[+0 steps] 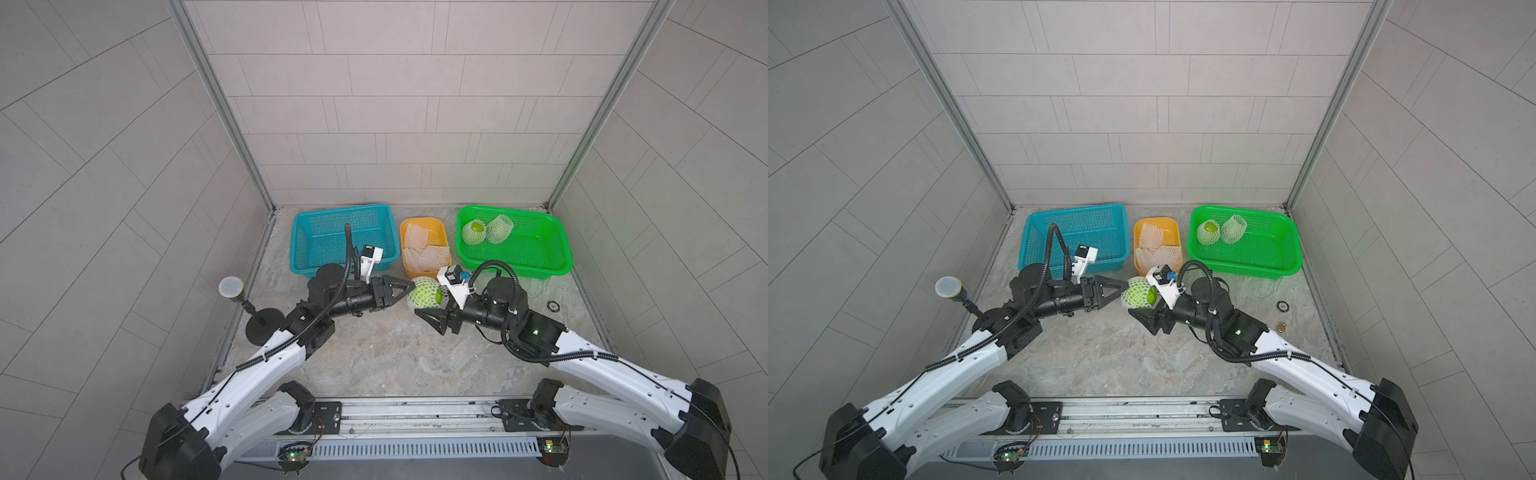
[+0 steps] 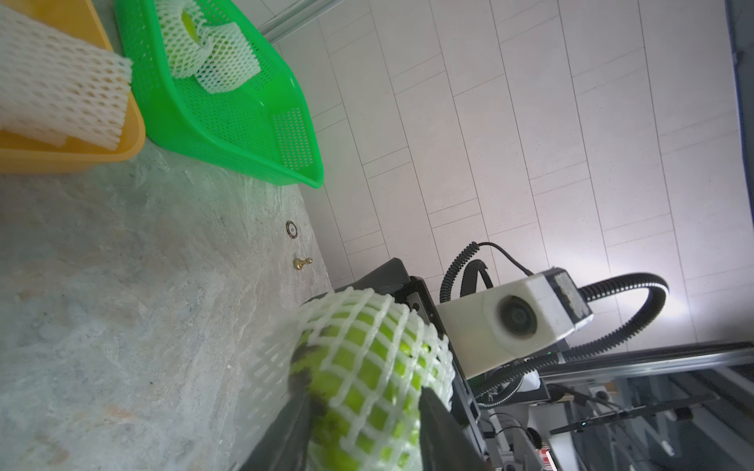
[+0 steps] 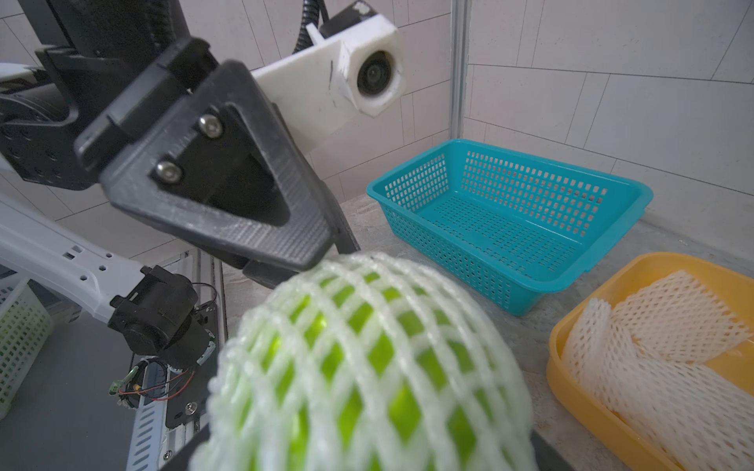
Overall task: Sleeve custard apples in foam nets
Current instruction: Adjust the foam net on the custard apple, then place the custard apple in the basket, then reset both arms
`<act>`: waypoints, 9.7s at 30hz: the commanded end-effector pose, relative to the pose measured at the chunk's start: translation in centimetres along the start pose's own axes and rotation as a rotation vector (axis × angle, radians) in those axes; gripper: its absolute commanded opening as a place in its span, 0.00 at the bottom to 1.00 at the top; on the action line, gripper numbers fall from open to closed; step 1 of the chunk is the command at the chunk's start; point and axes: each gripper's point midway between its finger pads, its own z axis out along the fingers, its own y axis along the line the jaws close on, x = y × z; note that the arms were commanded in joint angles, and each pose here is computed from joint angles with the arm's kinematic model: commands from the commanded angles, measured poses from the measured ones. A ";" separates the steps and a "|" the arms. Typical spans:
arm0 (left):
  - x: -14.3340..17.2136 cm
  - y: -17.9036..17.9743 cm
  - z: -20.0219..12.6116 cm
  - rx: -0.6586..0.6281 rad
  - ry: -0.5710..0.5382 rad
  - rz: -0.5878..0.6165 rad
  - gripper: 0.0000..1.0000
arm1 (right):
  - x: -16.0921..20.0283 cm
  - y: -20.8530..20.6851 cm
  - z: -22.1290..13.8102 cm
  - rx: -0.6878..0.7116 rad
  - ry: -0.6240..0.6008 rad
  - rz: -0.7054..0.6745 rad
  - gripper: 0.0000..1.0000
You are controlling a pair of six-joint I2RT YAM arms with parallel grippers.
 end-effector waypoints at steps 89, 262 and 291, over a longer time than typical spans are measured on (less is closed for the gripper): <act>-1.2 10.1 -5.3 -0.432 -0.132 -0.016 0.92 | 6.7 -35.5 -9.4 0.964 0.272 0.573 1.00; -15.0 30.3 -23.1 -1.594 -0.746 0.656 1.00 | 15.3 -32.8 -16.7 1.428 0.067 0.017 1.00; -15.0 30.2 -23.1 -1.592 -0.746 0.656 1.00 | 15.3 -32.9 -16.7 1.428 0.067 0.017 1.00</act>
